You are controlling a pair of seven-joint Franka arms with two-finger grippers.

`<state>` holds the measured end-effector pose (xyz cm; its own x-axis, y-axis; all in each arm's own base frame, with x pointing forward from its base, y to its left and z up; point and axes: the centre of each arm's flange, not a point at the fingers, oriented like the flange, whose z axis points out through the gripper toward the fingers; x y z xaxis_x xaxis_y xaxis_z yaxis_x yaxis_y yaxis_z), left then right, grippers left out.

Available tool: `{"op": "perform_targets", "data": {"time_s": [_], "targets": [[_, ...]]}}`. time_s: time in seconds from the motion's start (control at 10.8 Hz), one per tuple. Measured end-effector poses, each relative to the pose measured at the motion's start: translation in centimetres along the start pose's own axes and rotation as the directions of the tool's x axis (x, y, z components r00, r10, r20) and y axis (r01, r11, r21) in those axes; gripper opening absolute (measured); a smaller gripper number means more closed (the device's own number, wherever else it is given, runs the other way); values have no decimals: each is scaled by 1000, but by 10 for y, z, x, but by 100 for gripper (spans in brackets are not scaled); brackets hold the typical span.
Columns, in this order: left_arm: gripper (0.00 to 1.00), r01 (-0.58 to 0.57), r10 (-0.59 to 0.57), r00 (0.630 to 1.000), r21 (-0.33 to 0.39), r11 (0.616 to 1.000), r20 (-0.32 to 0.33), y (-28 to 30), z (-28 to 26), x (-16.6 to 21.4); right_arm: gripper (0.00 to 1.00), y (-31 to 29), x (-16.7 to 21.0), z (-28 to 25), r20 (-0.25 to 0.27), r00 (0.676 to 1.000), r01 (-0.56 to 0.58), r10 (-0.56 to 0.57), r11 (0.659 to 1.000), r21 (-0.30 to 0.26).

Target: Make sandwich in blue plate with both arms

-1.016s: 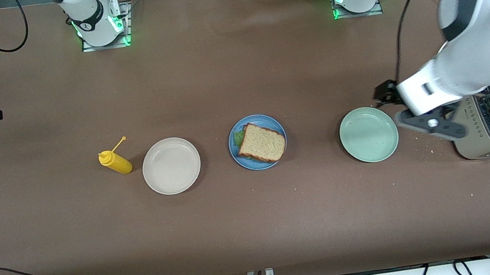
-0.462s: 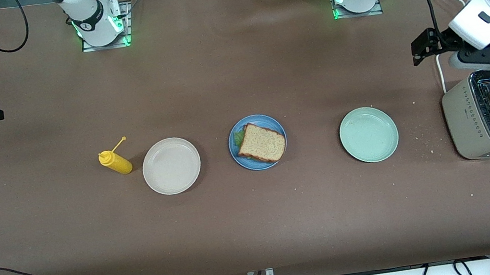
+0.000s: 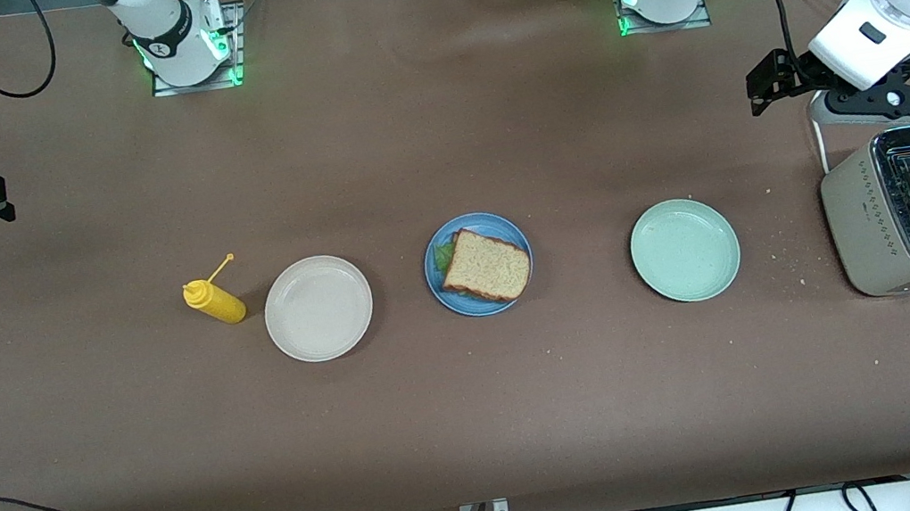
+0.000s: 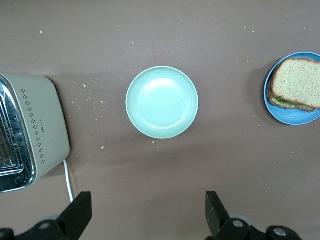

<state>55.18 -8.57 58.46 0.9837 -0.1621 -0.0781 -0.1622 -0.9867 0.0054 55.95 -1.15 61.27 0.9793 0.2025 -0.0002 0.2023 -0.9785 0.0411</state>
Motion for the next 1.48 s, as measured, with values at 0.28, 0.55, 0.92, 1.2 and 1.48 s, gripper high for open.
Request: {"op": "perform_targets", "data": {"time_s": [0.28,0.55,0.92,1.2,1.48], "targets": [[100,1,-1,1000,0,1000,0,1,0,0,100,0,0,0,0,1000,0,0,1000,0],[100,3,-3,1000,0,1000,-1,1,0,0,100,0,0,0,0,1000,-1,1,1000,0],[100,3,-3,1000,0,1000,-1,1,0,0,100,0,0,0,0,1000,-1,1,1000,0],[100,4,-4,1000,0,1000,-1,0,0,0,100,0,0,-8,-15,1000,0,0,1000,-4],[100,5,-5,1000,0,1000,-1,0,0,0,100,0,0,-16,-26,1000,-1,1,1000,-6]]}}
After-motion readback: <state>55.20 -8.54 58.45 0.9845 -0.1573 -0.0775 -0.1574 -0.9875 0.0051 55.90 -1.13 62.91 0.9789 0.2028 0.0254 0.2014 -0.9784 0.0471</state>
